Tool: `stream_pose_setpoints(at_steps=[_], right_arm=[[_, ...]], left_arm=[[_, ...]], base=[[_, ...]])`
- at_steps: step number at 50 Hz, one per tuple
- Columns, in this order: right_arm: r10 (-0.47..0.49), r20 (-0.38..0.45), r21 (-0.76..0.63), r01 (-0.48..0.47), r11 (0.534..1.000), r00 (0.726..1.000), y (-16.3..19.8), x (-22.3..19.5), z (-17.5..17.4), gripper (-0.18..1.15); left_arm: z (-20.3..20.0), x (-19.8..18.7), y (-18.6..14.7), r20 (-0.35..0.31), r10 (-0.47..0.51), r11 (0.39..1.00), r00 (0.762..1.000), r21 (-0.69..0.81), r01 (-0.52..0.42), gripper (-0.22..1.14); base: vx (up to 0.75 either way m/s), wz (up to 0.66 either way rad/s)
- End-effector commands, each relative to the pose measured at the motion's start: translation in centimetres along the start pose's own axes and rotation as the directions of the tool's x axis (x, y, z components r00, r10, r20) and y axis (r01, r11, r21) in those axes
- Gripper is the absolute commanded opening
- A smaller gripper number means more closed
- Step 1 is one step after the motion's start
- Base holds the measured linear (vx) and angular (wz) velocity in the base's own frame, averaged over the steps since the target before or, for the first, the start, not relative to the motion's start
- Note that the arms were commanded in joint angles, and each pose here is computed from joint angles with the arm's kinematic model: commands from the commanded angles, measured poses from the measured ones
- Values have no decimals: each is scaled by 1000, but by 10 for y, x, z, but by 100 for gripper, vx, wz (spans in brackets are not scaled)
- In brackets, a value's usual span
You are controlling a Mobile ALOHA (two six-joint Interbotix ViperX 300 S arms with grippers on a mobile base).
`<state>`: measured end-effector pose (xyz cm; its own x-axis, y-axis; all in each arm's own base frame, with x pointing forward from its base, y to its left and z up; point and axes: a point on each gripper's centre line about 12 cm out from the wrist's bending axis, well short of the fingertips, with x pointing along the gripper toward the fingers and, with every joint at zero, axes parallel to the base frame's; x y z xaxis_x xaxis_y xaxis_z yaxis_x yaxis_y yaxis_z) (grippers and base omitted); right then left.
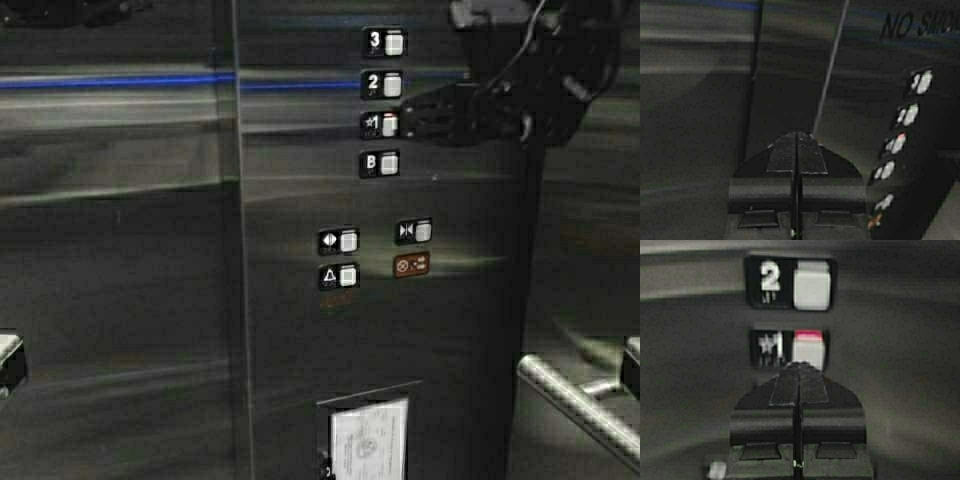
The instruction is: Navigate to elevator, push the call button, then enter the elevator
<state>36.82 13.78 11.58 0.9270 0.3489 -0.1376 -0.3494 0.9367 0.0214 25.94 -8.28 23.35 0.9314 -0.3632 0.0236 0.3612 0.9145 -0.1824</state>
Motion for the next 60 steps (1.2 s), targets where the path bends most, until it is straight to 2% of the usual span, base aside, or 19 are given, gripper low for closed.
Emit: stream_pose_setpoints(at_steps=[1, 10, 28, 40, 53, 60], right_arm=[[-26, -18, 39, 27, 999, 999, -2, -16, 32, 6], [-37, -62, 106, 44, 993, 997, 0, -39, 58, 6], [3, -197, 143, 25, 989, 980, 10, -82, 102, 6], [12, -152, 151, 11, 989, 988, 11, -92, 139, 6], [12, -144, 162, 12, 987, 989, 11, -92, 143, 6], [11, -206, 150, 20, 988, 978, 11, -98, 120, 6]], left_arm=[[8, 1, -2, 27, -6, 1000, 1000, 1, 6, 3], [8, 2, -2, 23, -4, 1000, 1000, 5, 4, 3], [-4, 6, 2, -44, 13, 1000, 999, 14, -12, 3], [-10, 19, 4, -73, 16, 997, 997, 78, -10, 3], [-16, 16, 5, -91, 19, 993, 996, 120, -8, 3], [-19, 14, 5, -100, 22, 993, 995, 119, -10, 3]], base=[[1, -1], [0, 0], [-6, 0], [-17, 4], [-18, 2], [-15, -6]])
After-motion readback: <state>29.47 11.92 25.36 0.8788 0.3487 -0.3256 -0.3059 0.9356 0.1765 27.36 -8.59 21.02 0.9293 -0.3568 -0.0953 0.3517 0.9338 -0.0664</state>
